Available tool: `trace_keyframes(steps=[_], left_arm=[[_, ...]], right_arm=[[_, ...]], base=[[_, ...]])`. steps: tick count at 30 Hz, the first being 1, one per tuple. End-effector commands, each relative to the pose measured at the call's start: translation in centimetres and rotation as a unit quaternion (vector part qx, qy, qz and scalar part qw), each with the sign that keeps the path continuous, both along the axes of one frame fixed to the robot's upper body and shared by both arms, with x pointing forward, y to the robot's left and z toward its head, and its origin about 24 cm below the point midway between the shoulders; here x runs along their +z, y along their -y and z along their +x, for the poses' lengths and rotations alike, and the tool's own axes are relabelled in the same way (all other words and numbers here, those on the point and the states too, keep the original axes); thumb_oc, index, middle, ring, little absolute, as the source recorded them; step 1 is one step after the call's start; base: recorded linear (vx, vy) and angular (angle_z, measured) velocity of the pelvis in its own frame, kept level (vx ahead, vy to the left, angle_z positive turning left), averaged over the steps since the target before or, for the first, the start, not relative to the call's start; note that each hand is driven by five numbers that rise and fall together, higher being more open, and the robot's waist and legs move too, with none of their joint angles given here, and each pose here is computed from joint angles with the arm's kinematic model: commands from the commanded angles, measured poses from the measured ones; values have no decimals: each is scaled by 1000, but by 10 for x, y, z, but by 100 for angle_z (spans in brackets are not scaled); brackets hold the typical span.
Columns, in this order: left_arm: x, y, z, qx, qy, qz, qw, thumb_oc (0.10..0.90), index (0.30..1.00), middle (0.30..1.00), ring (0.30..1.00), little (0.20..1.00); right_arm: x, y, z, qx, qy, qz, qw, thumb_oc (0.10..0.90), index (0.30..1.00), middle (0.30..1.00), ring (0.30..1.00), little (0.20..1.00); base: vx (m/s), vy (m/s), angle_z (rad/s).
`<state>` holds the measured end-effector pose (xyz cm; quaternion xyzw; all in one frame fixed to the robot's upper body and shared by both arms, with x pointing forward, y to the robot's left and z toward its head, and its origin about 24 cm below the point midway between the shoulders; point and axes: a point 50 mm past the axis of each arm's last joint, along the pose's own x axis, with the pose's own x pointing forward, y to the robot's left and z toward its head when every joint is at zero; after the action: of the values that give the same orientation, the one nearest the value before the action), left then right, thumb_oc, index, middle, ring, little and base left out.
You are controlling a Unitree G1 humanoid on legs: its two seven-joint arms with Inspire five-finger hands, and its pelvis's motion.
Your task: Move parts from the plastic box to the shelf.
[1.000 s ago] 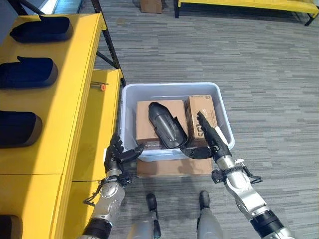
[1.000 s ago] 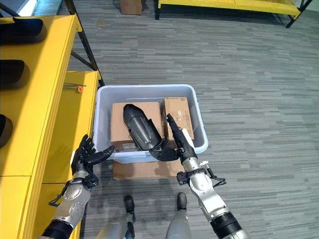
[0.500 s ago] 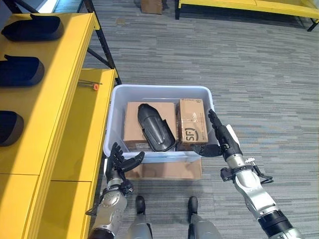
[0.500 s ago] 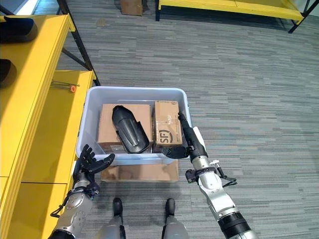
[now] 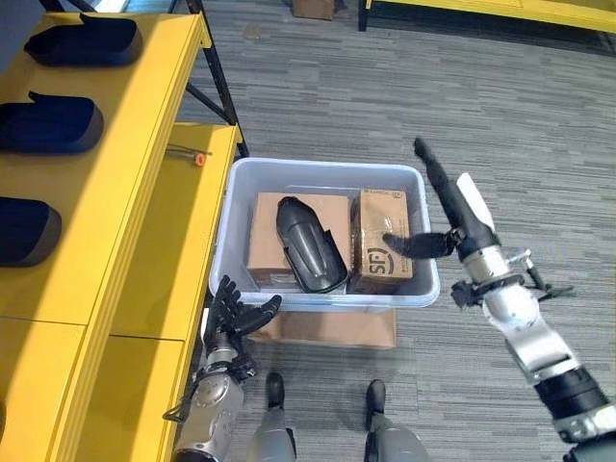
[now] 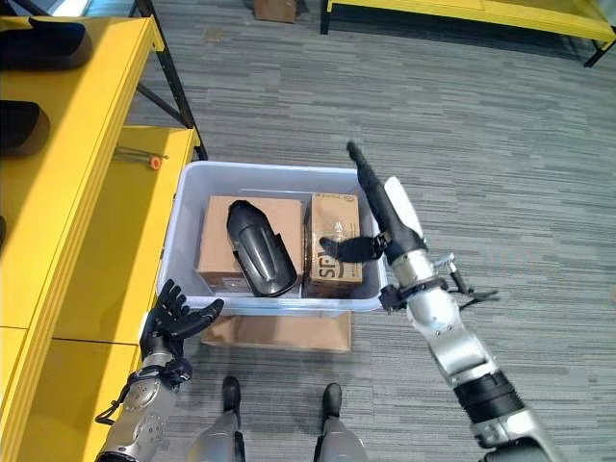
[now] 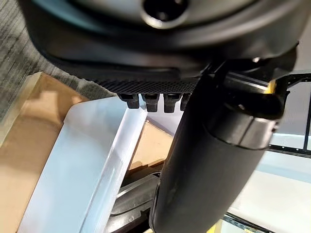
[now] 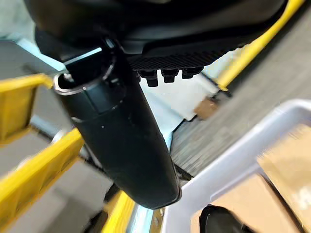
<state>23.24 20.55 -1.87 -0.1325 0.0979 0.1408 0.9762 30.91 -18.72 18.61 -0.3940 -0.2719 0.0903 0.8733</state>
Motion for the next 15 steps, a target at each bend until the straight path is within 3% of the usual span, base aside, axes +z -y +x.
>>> trace_keyframes(steps=[1, 2, 4, 8, 15], left_arm=[[45, -11, 17, -18, 117, 30, 993, 900, 1000, 1000, 1000, 1000], [46, -13, 14, -26, 118, 34, 992, 900, 1000, 1000, 1000, 1000], [46, -14, 13, -30, 118, 35, 992, 900, 1000, 1000, 1000, 1000], [54, -22, 11, -37, 130, 60, 989, 900, 1000, 1000, 1000, 1000], [58, -26, 13, -37, 138, 68, 987, 900, 1000, 1000, 1000, 1000]], right_arm=[[60, -25, -2, 62, 138, -25, 988, 900, 1000, 1000, 1000, 1000], [81, -27, 5, 55, 156, -97, 981, 900, 1000, 1000, 1000, 1000], [88, -27, 9, 48, 162, -127, 977, 900, 1000, 1000, 1000, 1000], [119, -31, 29, 0, 192, -280, 941, 900, 1000, 1000, 1000, 1000], [127, -47, 44, -15, 191, -431, 882, 900, 1000, 1000, 1000, 1000]], base=[[-16, -24, 4], [0, 0, 0], [-13, -15, 5], [-30, -31, 17], [-25, -30, 9]])
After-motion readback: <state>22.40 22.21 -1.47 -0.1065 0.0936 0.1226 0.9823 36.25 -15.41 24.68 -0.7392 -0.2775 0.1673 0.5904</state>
